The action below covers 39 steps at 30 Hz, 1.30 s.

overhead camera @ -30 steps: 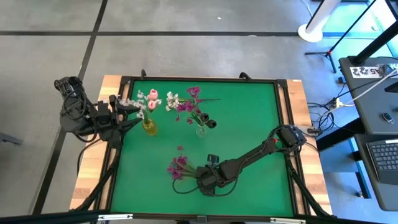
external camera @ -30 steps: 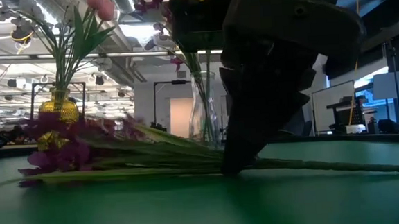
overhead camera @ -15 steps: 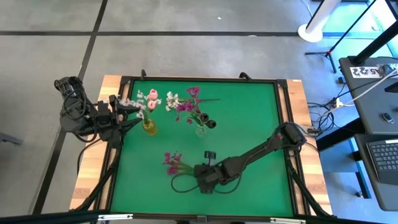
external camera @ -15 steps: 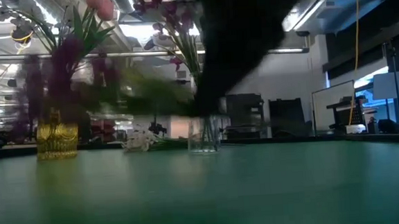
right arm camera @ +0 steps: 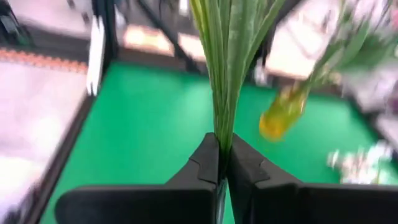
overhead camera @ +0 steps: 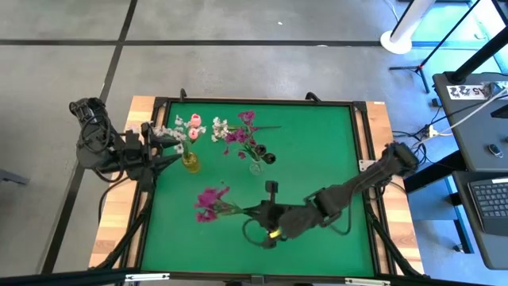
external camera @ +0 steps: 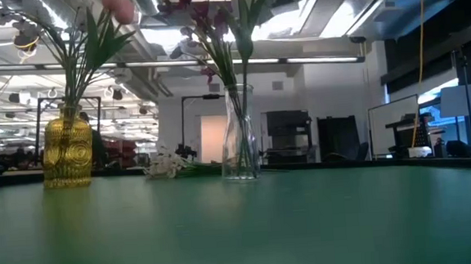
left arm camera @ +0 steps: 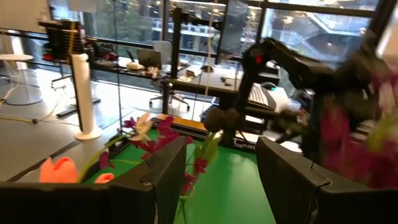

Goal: Sort flowers into vase by color
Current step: Put the purple flowers into the transparent vase

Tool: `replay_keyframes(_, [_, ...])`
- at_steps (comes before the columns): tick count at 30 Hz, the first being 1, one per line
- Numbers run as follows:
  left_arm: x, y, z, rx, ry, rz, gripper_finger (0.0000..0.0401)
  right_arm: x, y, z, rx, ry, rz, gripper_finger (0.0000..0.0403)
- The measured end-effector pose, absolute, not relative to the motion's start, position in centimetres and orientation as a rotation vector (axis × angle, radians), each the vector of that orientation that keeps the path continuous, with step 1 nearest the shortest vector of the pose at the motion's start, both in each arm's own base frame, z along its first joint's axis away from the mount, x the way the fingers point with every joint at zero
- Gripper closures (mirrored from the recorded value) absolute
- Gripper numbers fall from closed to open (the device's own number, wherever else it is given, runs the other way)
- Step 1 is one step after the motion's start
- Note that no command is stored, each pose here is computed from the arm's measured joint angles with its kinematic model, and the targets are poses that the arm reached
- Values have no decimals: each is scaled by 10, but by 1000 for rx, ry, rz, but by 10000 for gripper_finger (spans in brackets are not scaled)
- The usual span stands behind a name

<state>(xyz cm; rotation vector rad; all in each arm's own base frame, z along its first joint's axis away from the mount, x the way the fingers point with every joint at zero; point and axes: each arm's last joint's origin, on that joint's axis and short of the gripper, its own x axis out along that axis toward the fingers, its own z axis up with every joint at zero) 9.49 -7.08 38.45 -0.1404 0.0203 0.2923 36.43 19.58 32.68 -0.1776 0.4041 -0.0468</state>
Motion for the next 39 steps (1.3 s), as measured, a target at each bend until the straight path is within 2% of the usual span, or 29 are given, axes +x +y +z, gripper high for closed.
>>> replay_keyframes(11, [99,-77,381,-110,53,233,211,357,163,390,-234,115,167,395])
replay_keyframes(17, [99,-77,380,-117,53,230,211,346,136,385,-218,9,178,396])
replay_keyframes(23, [99,-77,380,-139,51,231,211,319,98,363,-169,-142,137,395])
replay_keyframes(28, [99,-77,380,-138,51,234,211,279,72,372,-188,-443,99,395])
replay_keyframes(30, [99,-77,380,-131,50,248,211,266,61,372,-212,-497,56,393])
replay_keyframes(33, [99,-76,380,-126,49,268,211,254,44,370,-216,-511,-53,393])
replay_keyframes(39, [99,-76,379,-114,52,282,211,255,6,341,-173,-386,-261,391])
